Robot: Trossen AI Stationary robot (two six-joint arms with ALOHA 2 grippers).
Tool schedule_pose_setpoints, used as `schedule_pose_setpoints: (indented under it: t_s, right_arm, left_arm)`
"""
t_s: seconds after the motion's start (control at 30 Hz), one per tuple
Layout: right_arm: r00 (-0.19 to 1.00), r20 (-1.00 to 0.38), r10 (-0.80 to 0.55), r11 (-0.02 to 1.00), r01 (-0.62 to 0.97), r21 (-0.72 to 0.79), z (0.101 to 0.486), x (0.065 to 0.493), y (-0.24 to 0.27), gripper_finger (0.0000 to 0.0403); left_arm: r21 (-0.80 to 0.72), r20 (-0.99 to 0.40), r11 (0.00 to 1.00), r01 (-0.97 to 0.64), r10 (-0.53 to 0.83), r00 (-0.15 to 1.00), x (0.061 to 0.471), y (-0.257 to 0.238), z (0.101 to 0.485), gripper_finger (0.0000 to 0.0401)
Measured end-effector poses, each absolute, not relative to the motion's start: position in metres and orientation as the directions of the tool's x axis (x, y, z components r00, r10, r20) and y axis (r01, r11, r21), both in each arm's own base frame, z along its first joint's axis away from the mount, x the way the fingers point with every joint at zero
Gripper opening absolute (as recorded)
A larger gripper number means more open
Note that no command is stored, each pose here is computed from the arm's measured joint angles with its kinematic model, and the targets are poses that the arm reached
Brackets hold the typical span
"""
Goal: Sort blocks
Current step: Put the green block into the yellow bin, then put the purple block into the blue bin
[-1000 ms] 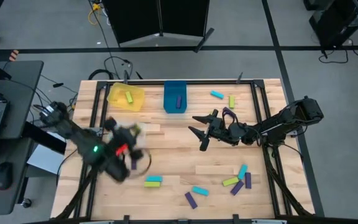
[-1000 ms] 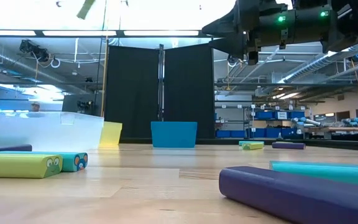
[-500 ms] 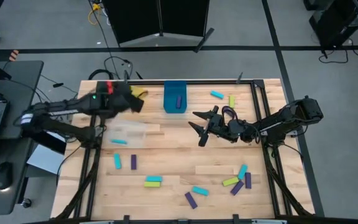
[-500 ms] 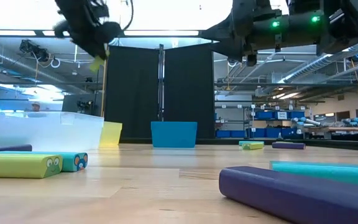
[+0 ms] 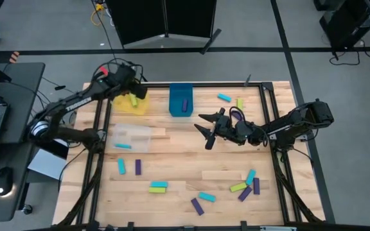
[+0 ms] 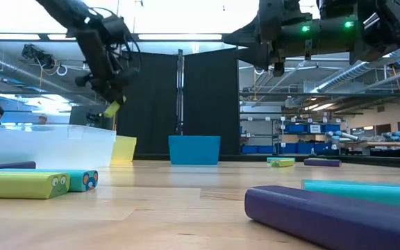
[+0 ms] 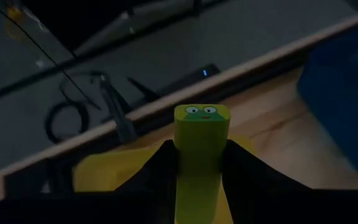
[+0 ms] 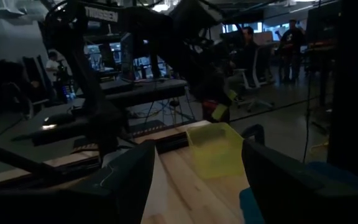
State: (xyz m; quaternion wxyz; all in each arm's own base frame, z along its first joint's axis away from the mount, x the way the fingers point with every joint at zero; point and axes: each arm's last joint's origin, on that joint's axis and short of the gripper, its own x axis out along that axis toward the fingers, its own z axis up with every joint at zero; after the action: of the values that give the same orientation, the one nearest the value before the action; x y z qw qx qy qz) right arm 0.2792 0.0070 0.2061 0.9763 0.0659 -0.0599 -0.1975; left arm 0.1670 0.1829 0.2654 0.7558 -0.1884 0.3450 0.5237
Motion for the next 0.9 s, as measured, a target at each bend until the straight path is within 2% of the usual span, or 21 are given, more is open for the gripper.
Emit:
schedule_pose_setpoints:
  t_s: [0.2, 0.43, 0.6, 0.73, 0.9]
  right_arm:
    - [0.921, 0.091, -0.379, 0.918, 0.362, 0.159, 0.206, 0.279, 0.011, 0.0254]
    - [0.923, 0.09, -0.374, 0.918, 0.355, 0.174, 0.206, 0.279, 0.014, 0.0254]
    - [0.922, 0.085, -0.377, 0.917, 0.359, 0.171, 0.206, 0.279, 0.013, 0.0254]
    - [0.922, 0.082, -0.378, 0.917, 0.361, 0.17, 0.205, 0.279, 0.013, 0.0254]
    - [0.92, 0.086, -0.382, 0.915, 0.362, 0.18, 0.216, 0.273, 0.011, 0.0254]
  left_arm:
    - [0.102, -0.792, 0.398, -0.912, 0.586, 0.168, 0.169, 0.194, 0.245, 0.011]
    - [0.119, -0.82, 0.427, -0.896, 0.552, 0.154, 0.169, 0.192, 0.241, 0.0222]
    - [0.125, -0.829, 0.425, -0.896, 0.541, 0.141, 0.167, 0.192, 0.24, 0.0265]
    - [0.051, -0.803, 0.488, -0.871, 0.538, 0.255, 0.173, 0.186, 0.249, 0.0273]
    - [-0.03, -0.689, 0.588, -0.808, 0.574, 0.443, 0.18, 0.167, 0.277, 0.0261]
